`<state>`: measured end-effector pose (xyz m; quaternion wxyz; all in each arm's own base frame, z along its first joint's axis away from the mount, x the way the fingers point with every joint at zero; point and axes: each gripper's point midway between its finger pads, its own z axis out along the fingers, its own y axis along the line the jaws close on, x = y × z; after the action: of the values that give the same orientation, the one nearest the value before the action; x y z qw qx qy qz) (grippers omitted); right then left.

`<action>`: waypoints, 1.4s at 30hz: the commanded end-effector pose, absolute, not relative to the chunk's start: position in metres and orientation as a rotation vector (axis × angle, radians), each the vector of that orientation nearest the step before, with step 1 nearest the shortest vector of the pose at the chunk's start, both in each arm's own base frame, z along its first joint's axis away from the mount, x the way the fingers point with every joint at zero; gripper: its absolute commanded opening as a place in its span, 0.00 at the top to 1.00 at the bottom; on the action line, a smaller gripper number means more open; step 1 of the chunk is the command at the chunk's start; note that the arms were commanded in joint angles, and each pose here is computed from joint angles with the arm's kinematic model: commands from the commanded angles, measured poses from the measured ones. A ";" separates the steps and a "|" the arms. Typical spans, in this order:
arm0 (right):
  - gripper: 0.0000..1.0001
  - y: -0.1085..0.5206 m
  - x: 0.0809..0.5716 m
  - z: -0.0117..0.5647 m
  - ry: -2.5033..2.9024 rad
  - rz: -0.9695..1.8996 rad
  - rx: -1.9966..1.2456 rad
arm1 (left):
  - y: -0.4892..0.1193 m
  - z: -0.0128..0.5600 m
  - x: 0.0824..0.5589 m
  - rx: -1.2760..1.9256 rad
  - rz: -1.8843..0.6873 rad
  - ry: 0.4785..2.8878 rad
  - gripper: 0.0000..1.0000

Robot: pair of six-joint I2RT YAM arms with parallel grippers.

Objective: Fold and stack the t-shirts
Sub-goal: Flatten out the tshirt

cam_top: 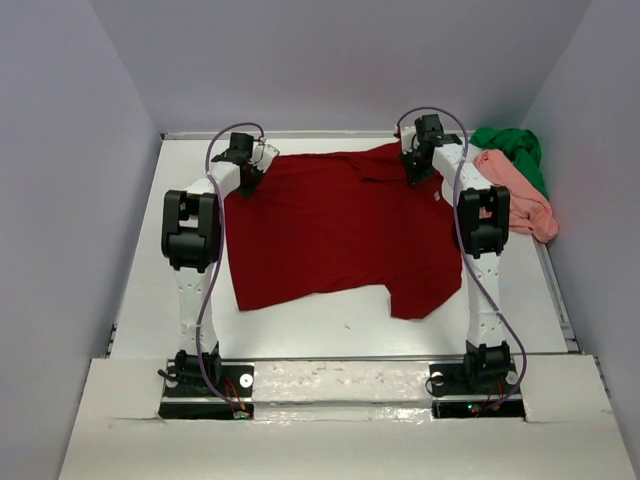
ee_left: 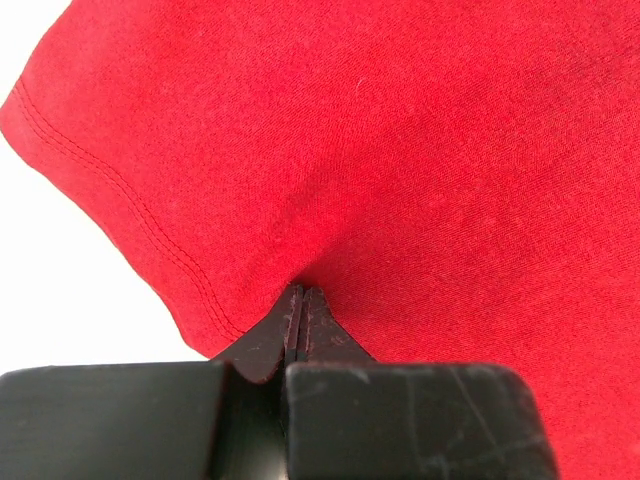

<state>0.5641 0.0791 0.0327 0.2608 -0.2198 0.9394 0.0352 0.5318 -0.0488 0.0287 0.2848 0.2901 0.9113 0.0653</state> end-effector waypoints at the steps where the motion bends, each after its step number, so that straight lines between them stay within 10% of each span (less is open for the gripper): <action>1: 1.00 0.085 0.576 0.030 2.527 0.127 -0.587 | -0.050 0.049 0.547 0.769 0.263 2.389 1.00; 20: 0.99 0.102 0.572 0.098 2.411 0.127 -0.627 | -0.052 0.079 0.589 0.741 0.417 2.294 1.00; 21: 0.75 0.101 0.563 0.098 2.427 0.133 -0.639 | -0.051 0.082 0.589 0.743 0.421 2.289 1.00; 26: 0.17 0.095 0.534 0.169 2.340 0.107 -0.624 | -0.049 0.088 0.579 0.734 0.428 2.297 1.00; 34: 0.12 0.069 0.465 0.223 2.301 -0.006 -0.586 | -0.043 0.085 0.567 0.736 0.474 2.279 1.00; 42: 0.21 0.041 0.382 0.142 2.551 -0.090 -0.532 | -0.069 0.093 0.510 0.881 0.205 2.342 1.00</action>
<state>0.4154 0.0519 0.1947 0.3394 -0.2151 0.9155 -0.0175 0.5460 -0.0507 0.0458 0.2981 0.3044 0.8944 0.1364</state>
